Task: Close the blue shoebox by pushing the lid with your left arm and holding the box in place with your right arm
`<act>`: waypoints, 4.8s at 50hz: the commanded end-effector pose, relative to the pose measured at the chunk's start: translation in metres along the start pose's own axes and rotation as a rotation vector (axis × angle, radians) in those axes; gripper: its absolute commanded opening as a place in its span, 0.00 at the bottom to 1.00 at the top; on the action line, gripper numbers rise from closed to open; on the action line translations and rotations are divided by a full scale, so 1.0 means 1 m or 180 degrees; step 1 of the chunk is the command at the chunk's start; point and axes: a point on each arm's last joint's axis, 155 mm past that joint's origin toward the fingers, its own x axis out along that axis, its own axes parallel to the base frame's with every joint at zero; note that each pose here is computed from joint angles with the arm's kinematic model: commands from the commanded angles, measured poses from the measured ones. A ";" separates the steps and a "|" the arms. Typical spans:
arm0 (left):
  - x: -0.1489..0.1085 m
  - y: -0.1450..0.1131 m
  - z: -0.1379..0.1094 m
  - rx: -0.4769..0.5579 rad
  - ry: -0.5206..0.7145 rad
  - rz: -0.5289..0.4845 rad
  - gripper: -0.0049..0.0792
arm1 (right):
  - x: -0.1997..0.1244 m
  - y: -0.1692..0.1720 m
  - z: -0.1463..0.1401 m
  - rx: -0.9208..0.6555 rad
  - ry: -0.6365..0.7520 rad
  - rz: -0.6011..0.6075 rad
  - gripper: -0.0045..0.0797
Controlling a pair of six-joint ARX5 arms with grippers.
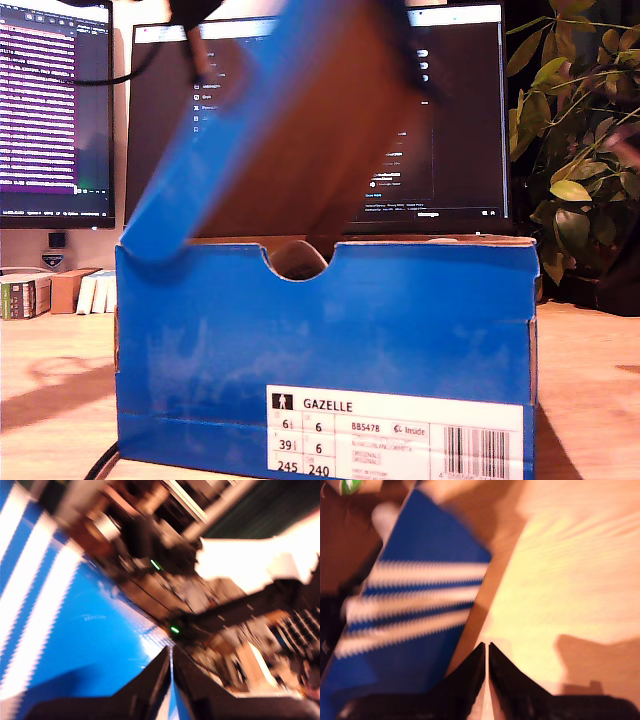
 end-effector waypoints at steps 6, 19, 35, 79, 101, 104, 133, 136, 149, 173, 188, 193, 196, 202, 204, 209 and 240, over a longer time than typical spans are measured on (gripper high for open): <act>-0.004 0.006 0.009 0.0297 -0.0084 0.0183 0.04 | -0.009 0.028 0.022 -0.0039 -0.0020 0.0402 0.04; -0.029 0.043 0.023 0.0401 -0.0285 0.0732 0.04 | -0.020 0.089 0.011 0.0048 0.0315 0.1207 0.04; -0.049 0.056 0.030 0.0373 -0.0408 0.0924 0.04 | -0.011 0.133 -0.027 -0.0205 0.0744 0.1465 0.04; -0.070 0.080 0.035 0.0294 -0.0520 0.1321 0.04 | 0.017 0.102 -0.022 -0.0768 0.0518 0.0538 0.04; -0.138 0.118 0.020 0.0316 -0.0509 0.2270 0.04 | 0.001 0.052 0.044 -0.1198 -0.0284 -0.0412 0.04; -0.146 0.117 0.021 0.0353 -0.0531 0.2326 0.04 | -0.005 0.053 0.049 -0.1230 -0.0356 -0.0427 0.04; -0.211 0.107 0.003 0.0448 -0.0813 0.3018 0.04 | -0.085 0.027 0.092 -0.1269 -0.1101 -0.1128 0.04; -0.214 0.108 -0.005 0.0431 -0.0839 0.3056 0.04 | -0.091 0.024 0.091 -0.1284 -0.1122 -0.1190 0.04; -0.226 0.102 -0.028 0.0505 -0.0985 0.3288 0.04 | -0.123 0.022 0.086 -0.1303 -0.1282 -0.1330 0.04; -0.239 0.078 -0.044 0.0894 -0.1397 0.3705 0.04 | -0.159 0.019 0.042 -0.1324 -0.1608 -0.1450 0.04; -0.245 0.080 -0.072 0.0952 -0.1705 0.3971 0.04 | -0.171 0.020 0.023 -0.1248 -0.1722 -0.1447 0.04; -0.245 0.078 -0.079 0.0893 -0.1822 0.3980 0.04 | -0.173 0.021 0.021 -0.1143 -0.1759 -0.1419 0.04; -0.244 0.076 -0.081 0.0865 -0.1844 0.3986 0.04 | -0.173 0.021 0.022 -0.1059 -0.1778 -0.1390 0.04; -0.243 0.073 -0.084 0.0642 -0.1996 0.3899 0.04 | -0.174 0.022 0.023 -0.0950 -0.1829 -0.1341 0.04; -0.243 0.072 -0.084 0.0593 -0.2046 0.3876 0.04 | -0.174 0.023 0.023 -0.0841 -0.1853 -0.1306 0.04; -0.243 0.072 -0.084 0.0471 -0.2132 0.3827 0.04 | -0.173 0.022 0.022 -0.0570 -0.1891 -0.1229 0.04; -0.300 0.071 -0.097 0.0634 -0.2150 0.4992 0.04 | -0.176 -0.008 0.011 -0.0568 -0.1754 -0.1720 0.04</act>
